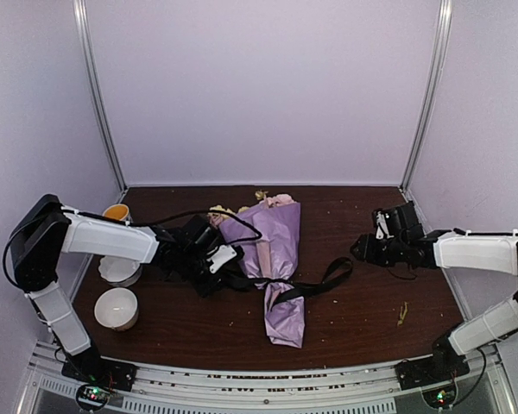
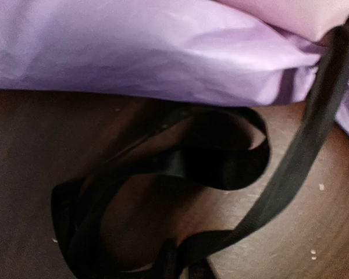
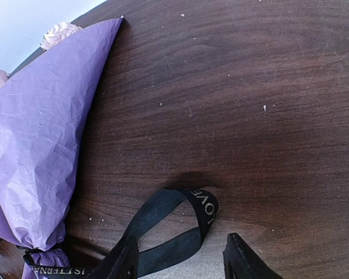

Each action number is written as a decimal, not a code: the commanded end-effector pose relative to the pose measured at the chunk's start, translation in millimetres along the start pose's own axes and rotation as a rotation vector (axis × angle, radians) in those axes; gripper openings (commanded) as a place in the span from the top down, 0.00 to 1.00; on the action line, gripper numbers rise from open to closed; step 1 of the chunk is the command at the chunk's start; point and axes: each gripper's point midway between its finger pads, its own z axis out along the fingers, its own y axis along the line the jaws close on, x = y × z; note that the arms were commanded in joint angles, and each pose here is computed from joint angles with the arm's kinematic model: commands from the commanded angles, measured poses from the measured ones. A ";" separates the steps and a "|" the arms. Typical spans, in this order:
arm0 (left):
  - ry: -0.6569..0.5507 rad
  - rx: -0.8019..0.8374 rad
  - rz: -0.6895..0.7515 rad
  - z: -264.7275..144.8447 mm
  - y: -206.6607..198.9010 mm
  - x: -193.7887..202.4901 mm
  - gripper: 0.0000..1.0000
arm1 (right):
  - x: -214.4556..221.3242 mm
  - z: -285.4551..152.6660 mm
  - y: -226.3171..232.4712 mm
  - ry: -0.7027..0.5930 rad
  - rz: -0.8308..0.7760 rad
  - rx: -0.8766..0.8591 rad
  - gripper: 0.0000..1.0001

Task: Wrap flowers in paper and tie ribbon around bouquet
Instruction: Cross the half-tied ribbon over the folded bouquet.

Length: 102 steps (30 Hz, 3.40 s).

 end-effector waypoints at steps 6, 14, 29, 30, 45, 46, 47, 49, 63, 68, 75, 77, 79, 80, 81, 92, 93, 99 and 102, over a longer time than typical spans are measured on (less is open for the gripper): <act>-0.287 0.216 0.112 -80.1 -48.8 -53.1 1.00 | -39.7 -46.8 31.7 -0.153 -0.152 -0.104 0.50; -0.517 0.364 0.315 -141.7 -118.9 -120.6 1.00 | -6.8 -96.8 160.1 -0.152 -0.403 -0.674 0.51; -0.624 0.388 0.283 -118.8 -123.4 -159.6 1.00 | 65.7 -109.2 247.3 0.007 -0.522 -1.017 0.51; -0.629 0.395 0.284 -119.0 -124.4 -160.0 1.00 | 68.1 -106.7 247.0 0.012 -0.527 -1.009 0.52; -0.711 0.442 0.190 -123.5 -108.8 -167.3 1.00 | 83.0 -74.2 244.4 0.001 -0.564 -0.893 0.49; -0.713 0.453 0.185 -122.3 -110.0 -167.6 1.00 | 84.2 -70.7 245.8 0.001 -0.562 -0.890 0.49; -0.716 0.461 0.181 -122.1 -110.9 -167.9 1.00 | 86.6 -68.0 247.3 0.003 -0.563 -0.889 0.49; -0.729 0.468 0.177 -123.0 -111.7 -168.8 1.00 | 90.6 -61.5 249.2 0.006 -0.562 -0.881 0.49; -0.737 0.518 0.169 -118.3 -118.1 -166.7 1.00 | 96.7 -34.6 258.9 -0.039 -0.502 -0.870 0.55; -0.752 0.514 0.158 -119.6 -115.4 -169.1 1.00 | 105.5 -39.5 258.9 -0.016 -0.506 -0.913 0.92; -0.722 0.487 0.126 -112.4 -100.1 -161.4 0.94 | 113.9 -49.1 247.2 -0.026 -0.598 -0.917 1.00; -0.683 0.438 0.142 -109.3 -91.1 -154.2 0.73 | 118.6 -48.9 243.5 -0.012 -0.651 -0.906 1.00; -0.643 0.371 0.196 -111.7 -82.7 -146.0 0.65 | 123.7 -48.1 239.6 0.005 -0.713 -0.894 1.00; -0.621 0.344 0.251 -111.6 -81.4 -140.2 0.61 | 127.1 -47.4 237.5 0.019 -0.749 -0.888 1.00; -0.604 0.337 0.293 -113.0 -81.7 -135.5 0.56 | 130.0 -47.0 236.2 0.028 -0.787 -0.885 1.00; -0.658 0.585 0.470 -104.6 -118.1 -153.3 0.36 | 134.8 -52.3 229.9 0.019 -1.044 -0.872 1.00; -0.682 0.600 0.470 -106.5 -119.9 -158.6 0.37 | 134.9 -53.0 230.3 0.017 -1.049 -0.876 1.00; -0.708 0.728 0.460 -109.4 -135.9 -162.3 0.56 | 135.8 -51.2 230.5 0.012 -1.058 -0.880 1.00; -0.679 0.745 0.464 -103.6 -140.0 -155.8 0.63 | 135.0 -51.2 232.6 0.009 -1.059 -0.884 1.00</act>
